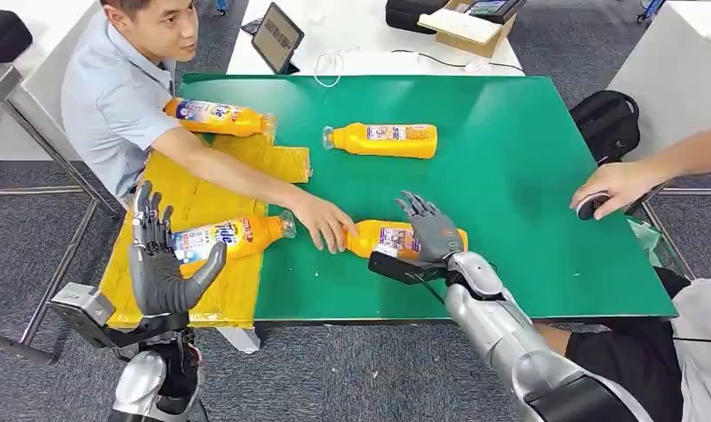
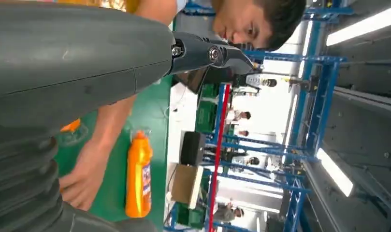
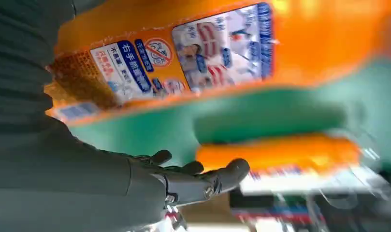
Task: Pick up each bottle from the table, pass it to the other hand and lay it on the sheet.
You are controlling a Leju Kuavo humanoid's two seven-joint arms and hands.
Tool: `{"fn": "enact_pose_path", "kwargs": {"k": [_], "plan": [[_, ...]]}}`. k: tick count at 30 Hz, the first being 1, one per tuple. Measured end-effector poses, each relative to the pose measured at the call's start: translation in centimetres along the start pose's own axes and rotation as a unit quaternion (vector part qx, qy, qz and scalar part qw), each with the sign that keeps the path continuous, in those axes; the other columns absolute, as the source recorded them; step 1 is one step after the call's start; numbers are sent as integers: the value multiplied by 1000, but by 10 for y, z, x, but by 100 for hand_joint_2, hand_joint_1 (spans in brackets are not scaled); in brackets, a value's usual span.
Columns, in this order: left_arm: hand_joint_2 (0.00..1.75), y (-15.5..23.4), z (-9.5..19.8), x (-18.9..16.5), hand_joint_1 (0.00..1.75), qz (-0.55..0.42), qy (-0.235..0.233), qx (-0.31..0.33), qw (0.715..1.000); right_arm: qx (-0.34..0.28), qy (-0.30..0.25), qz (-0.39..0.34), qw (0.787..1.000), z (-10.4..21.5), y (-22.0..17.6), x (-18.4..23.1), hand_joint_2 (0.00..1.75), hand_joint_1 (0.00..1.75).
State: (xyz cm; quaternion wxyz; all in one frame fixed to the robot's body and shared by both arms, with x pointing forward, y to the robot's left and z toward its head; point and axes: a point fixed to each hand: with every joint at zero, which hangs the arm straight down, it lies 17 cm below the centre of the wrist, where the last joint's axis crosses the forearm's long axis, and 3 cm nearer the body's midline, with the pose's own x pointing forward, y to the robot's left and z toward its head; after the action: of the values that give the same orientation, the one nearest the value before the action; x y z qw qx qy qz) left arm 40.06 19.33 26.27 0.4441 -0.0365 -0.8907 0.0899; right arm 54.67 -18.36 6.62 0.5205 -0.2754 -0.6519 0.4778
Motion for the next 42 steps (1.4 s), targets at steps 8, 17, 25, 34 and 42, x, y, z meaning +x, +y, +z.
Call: {"fn": "enact_pose_path", "kwargs": {"k": [8,17,25,34,42], "plan": [[175,2,-1,3,0,-4,-4,-2,1000,25,22,5,999,1,10,-10,175,0],[175,-2,4,-5,0,-7,20,-18,1000,64,115,30,991,4,16,-46,175,0],[175,-4,12,-14,0,-8,42,-35,999,107,151,76,980,8,17,-68,175,0],[175,-3,14,-18,0,-6,50,-33,998,141,153,74,975,10,26,-69,175,175],[175,-3,12,-20,0,6,48,-31,998,115,77,-10,990,7,27,-44,175,175]]}}
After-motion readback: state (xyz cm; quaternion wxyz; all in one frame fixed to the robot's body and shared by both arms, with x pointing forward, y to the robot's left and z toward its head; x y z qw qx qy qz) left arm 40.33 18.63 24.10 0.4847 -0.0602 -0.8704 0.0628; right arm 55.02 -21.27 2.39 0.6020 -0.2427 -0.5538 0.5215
